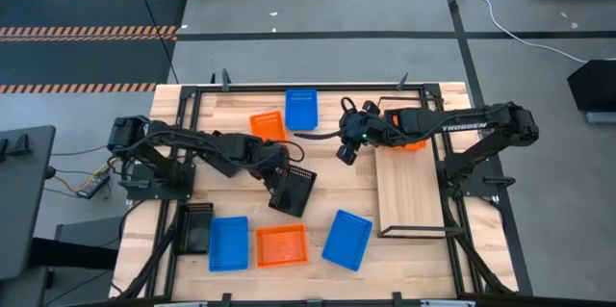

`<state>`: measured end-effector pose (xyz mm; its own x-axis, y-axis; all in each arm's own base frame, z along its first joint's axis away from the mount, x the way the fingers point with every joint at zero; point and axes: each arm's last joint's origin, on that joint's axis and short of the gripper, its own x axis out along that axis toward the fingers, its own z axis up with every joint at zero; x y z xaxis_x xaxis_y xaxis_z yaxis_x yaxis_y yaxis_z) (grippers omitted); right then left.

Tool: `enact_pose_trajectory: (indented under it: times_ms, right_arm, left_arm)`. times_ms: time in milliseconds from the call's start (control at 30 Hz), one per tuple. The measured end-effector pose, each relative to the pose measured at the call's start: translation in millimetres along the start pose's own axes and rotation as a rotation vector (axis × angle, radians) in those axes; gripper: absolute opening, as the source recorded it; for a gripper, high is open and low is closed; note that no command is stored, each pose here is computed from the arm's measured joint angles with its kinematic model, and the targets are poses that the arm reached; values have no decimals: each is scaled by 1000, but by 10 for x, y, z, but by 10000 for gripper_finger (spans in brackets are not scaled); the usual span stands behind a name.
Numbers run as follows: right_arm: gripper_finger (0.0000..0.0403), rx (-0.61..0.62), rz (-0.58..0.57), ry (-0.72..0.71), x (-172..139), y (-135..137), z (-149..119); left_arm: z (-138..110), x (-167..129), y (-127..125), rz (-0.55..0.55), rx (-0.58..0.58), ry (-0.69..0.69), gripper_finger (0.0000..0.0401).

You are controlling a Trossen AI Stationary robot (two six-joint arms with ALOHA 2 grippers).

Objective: Stack baskets on shelf by color
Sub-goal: Put the right black bin on the shelf

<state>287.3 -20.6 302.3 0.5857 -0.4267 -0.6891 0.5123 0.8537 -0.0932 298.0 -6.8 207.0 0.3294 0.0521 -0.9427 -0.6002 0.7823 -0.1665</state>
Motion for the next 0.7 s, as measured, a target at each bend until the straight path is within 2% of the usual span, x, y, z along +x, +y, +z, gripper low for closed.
enact_pose_trajectory:
  times_ms: [167,300,600,700]
  right_arm:
    - [134,-15,-1,-53,15,-47,73]
    - [134,-44,-3,-94,28,-77,128]
    - [134,-76,-31,-98,67,-180,163]
    - [134,-82,-41,-115,80,-219,191]
  left_arm:
    - [29,-3,-35,-32,-68,-32,181]
    - [6,70,-49,-12,-95,-6,181]
    - [-21,325,-89,46,-77,33,181]
    - [-25,445,-101,47,-26,59,181]
